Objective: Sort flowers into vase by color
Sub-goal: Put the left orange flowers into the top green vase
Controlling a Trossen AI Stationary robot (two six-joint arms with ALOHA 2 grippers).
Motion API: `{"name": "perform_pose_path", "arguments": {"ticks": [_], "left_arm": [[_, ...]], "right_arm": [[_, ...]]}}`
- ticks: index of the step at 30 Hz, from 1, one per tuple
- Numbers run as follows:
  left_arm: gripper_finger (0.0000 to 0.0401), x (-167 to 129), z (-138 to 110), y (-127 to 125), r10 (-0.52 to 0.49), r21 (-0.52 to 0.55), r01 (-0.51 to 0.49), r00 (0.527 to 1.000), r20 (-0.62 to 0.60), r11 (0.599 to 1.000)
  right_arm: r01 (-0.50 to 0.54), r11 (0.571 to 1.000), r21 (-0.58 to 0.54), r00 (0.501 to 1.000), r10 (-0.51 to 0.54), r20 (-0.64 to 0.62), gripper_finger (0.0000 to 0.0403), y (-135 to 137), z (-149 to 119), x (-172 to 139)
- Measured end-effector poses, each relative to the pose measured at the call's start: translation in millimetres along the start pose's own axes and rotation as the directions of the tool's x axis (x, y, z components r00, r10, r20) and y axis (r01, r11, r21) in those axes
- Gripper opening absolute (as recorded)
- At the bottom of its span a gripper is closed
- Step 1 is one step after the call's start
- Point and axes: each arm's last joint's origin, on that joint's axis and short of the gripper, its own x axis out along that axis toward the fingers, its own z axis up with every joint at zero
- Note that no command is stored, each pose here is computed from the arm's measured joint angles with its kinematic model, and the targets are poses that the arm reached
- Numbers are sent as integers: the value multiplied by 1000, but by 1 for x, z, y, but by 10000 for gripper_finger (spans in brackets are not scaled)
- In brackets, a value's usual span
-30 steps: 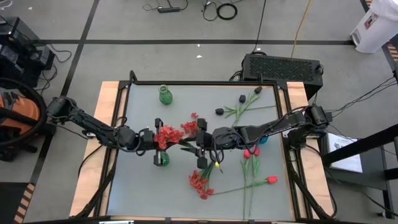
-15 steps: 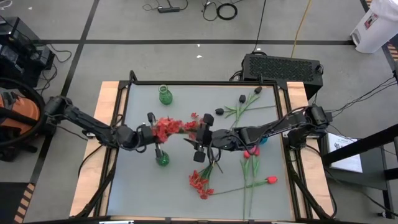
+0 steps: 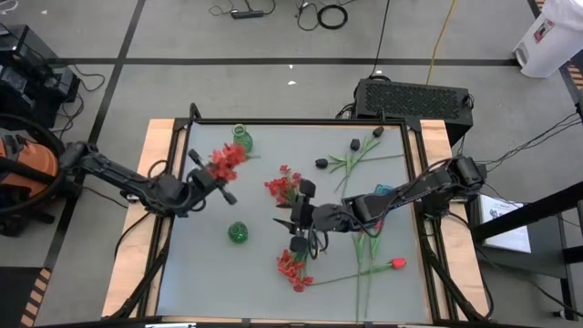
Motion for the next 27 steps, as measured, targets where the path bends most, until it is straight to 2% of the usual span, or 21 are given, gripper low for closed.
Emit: {"name": "perform_pose_path", "arguments": {"ticks": [7, 15, 20, 27], "left_arm": [[15, 11, 2, 26, 139, -17, -139, 990, -6, 990], [15, 24, -1, 48, 279, 1, -279, 960, -28, 960], [15, 31, 0, 57, 327, -1, -327, 945, -29, 945], [15, 39, 13, 65, 324, 15, -324, 945, -39, 946]], "right_arm": [[-50, 999, 8, 999, 50, -15, 160, 19, -3, -10], [-87, 996, -7, 996, 87, -23, 160, 33, -5, -18], [-94, 996, -5, 995, 94, -28, 160, 35, -6, -19], [-87, 996, 1, 995, 87, -40, 160, 34, -7, -19]]}}
